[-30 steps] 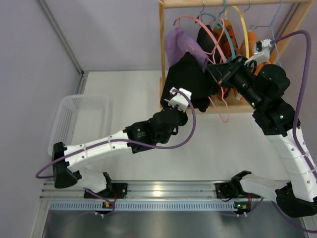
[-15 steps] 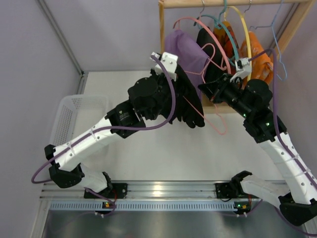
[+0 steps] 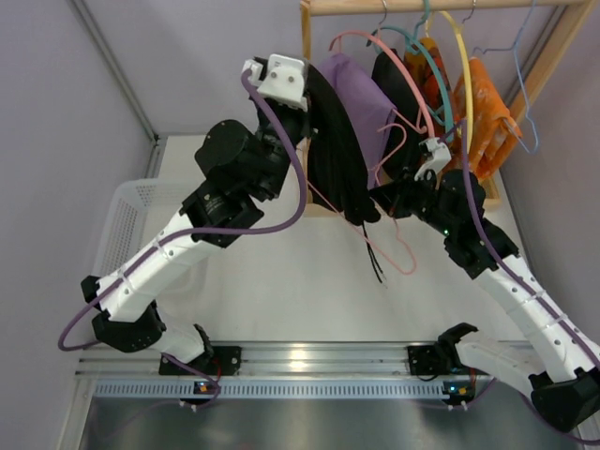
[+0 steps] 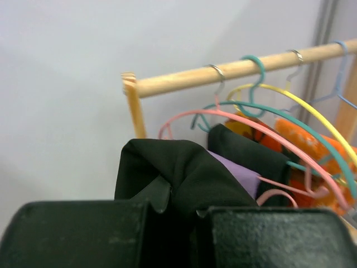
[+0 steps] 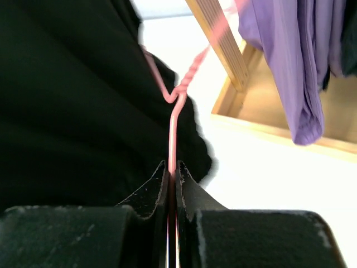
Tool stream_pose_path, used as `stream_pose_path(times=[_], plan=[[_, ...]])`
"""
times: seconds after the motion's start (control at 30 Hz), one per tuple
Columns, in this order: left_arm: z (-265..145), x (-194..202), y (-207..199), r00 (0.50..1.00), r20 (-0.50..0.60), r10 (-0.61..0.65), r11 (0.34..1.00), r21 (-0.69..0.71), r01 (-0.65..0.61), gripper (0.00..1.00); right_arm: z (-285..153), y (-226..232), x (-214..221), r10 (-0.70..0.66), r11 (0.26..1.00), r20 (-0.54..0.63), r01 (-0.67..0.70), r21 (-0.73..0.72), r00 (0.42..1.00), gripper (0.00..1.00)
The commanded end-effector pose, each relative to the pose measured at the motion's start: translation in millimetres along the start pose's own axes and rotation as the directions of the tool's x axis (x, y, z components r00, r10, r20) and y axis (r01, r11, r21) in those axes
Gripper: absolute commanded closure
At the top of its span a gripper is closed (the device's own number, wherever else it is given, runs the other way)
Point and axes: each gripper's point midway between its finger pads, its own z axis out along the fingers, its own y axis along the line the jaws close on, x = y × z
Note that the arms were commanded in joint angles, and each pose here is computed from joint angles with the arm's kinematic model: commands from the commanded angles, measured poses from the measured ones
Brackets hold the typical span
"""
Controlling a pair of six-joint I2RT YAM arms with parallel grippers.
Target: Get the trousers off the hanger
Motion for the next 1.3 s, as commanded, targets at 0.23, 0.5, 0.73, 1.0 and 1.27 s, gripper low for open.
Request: stream_pose_path(times=[0.23, 0.5, 0.73, 1.0, 1.27], plan=[[-27, -113, 165, 0.953, 0.302, -0.011, 0.910, -0.393, 0.135, 1.00, 2, -25, 27, -0.124, 0.991, -0.056, 0.127, 0.046, 0.991, 1.00], [-98, -113, 278, 0.953, 0.267, 0.143, 0.722, -0.686, 0.084, 1.00, -4, -24, 32, -0.167, 0.985, -0.094, 0.171, 0.030, 0.981, 1.00], [-160, -126, 315, 0.939, 0.216, 0.266, 0.591, -0.807, 0.018, 1.00, -6, -26, 47, -0.175, 0.984, -0.143, 0.178, 0.014, 0.974, 1.00], [-209, -87, 337, 0.940, 0.025, 0.340, 0.431, -0.893, -0.132, 1.00, -20, -9, 32, -0.222, 0.975, -0.129, 0.219, -0.041, 0.966, 1.00], [-261, -48, 362, 0.950, -0.046, 0.309, 0.276, -0.951, -0.136, 1.00, -29, 0, 26, -0.231, 0.972, -0.126, 0.224, -0.064, 0.965, 1.00]])
